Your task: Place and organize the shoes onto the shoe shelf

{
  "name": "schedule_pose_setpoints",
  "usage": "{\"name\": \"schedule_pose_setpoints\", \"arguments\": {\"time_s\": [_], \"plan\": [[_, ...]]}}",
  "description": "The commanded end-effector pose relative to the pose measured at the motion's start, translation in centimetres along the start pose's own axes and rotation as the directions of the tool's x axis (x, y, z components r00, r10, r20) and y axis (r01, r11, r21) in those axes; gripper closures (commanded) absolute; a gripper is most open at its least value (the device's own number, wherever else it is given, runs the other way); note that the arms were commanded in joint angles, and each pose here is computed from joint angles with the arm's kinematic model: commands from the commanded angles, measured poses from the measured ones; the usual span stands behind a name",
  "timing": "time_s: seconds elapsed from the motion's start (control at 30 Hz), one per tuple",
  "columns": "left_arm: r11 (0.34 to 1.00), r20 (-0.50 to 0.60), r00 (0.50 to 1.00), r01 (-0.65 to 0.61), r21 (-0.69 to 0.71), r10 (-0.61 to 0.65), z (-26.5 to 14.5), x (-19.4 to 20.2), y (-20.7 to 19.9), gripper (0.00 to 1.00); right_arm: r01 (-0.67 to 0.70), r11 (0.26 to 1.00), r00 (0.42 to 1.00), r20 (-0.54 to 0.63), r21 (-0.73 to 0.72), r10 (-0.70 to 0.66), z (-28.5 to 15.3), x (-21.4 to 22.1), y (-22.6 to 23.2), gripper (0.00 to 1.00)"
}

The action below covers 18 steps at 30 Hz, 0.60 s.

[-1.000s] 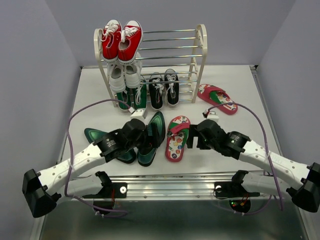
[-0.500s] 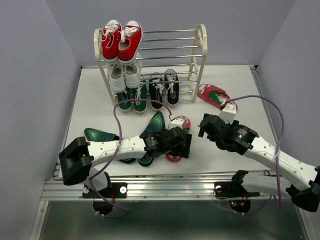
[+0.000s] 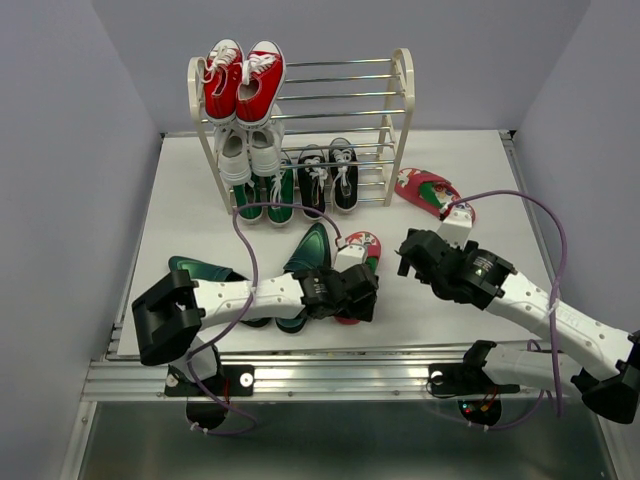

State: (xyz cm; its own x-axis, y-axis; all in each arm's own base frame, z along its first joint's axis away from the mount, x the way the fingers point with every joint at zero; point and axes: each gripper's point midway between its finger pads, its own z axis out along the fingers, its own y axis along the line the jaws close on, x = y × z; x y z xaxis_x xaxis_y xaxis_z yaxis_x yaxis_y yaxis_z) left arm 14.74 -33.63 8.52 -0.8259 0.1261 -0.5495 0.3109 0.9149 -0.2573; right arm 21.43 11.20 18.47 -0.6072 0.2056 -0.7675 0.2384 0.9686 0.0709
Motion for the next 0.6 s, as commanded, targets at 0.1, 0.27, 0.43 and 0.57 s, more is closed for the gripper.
{"name": "schedule_pose_setpoints", "arguments": {"time_s": [0.1, 0.27, 0.43, 0.57], "plan": [[0.985, -0.047, 0.997, -0.072, -0.159, 0.066, 1.4, 2.0, 3.3, 0.01, -0.002, 0.999, 1.000, 0.020, -0.048, 0.003, 0.0, -0.7, 1.0, 0.00], [0.993, 0.000, 0.997, -0.073, -0.093, 0.074, 2.1, 1.0, 1.8, 0.01, 0.019, 0.996, 1.000, 0.009, -0.086, -0.018, 0.1, -0.5, 2.0, 0.00], [0.991, 0.026, 0.996, -0.084, -0.109, 0.087, 2.8, 0.2, 1.4, 0.01, 0.020, 0.994, 1.000, -0.001, -0.104, -0.020, 0.3, -0.2, 2.4, 0.00], [0.982, 0.009, 0.993, -0.118, -0.145, 0.121, 4.0, 0.2, 1.5, 0.01, 0.016, 0.994, 1.000, 0.006, -0.104, -0.015, 0.2, -0.4, 2.3, 0.00]]}}
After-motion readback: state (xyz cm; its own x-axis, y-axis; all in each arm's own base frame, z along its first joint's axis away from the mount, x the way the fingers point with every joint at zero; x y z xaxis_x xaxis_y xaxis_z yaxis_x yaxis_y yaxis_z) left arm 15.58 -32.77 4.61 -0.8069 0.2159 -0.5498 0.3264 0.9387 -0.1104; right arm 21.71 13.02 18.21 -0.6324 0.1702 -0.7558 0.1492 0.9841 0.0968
